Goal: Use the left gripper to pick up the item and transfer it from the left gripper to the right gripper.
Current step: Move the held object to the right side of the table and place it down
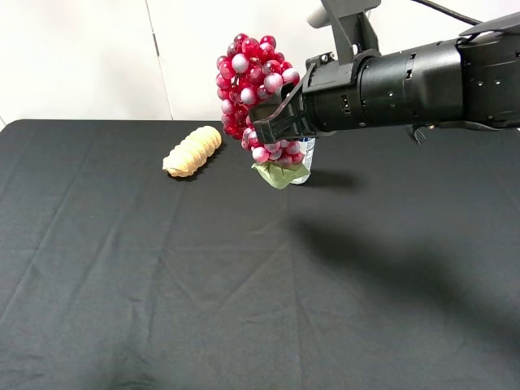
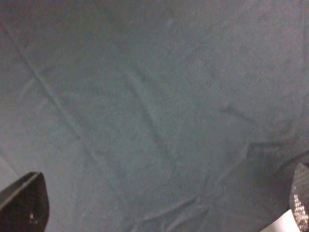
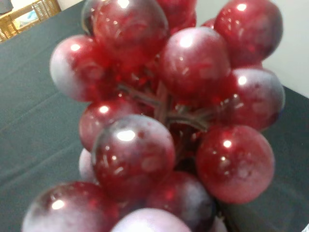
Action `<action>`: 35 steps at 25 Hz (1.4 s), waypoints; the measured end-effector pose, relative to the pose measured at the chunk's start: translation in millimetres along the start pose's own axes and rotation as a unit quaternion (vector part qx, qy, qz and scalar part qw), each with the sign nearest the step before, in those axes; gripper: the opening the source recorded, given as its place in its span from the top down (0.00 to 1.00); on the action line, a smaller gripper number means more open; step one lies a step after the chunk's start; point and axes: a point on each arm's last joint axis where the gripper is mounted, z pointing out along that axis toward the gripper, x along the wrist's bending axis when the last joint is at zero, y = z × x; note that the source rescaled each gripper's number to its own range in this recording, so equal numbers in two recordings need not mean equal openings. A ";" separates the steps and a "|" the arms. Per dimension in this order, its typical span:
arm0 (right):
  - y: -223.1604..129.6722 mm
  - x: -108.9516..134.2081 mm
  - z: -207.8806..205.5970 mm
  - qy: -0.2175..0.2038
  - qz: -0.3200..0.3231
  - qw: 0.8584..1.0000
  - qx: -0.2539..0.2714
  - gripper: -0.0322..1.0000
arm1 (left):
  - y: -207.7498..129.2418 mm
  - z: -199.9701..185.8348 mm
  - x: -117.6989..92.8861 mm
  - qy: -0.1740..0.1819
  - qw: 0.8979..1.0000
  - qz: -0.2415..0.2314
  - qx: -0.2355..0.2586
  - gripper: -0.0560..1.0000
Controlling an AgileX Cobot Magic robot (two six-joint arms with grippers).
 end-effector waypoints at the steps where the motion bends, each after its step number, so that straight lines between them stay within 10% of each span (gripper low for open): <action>1: 0.0 0.0 0.0 0.000 0.000 1.000 0.000 0.94 | -7.3 -1.6 0.4 0.000 1.000 -0.003 -0.008 0.00; 16: 0.0 0.0 0.0 0.000 -0.001 1.000 0.000 0.94 | -94.7 23.5 -8.6 -0.028 0.998 -0.022 -0.051 0.00; 35: -7.6 -1.0 9.5 0.001 0.004 1.000 0.018 0.94 | -103.1 22.9 -18.8 -0.088 0.986 -0.048 -0.131 0.01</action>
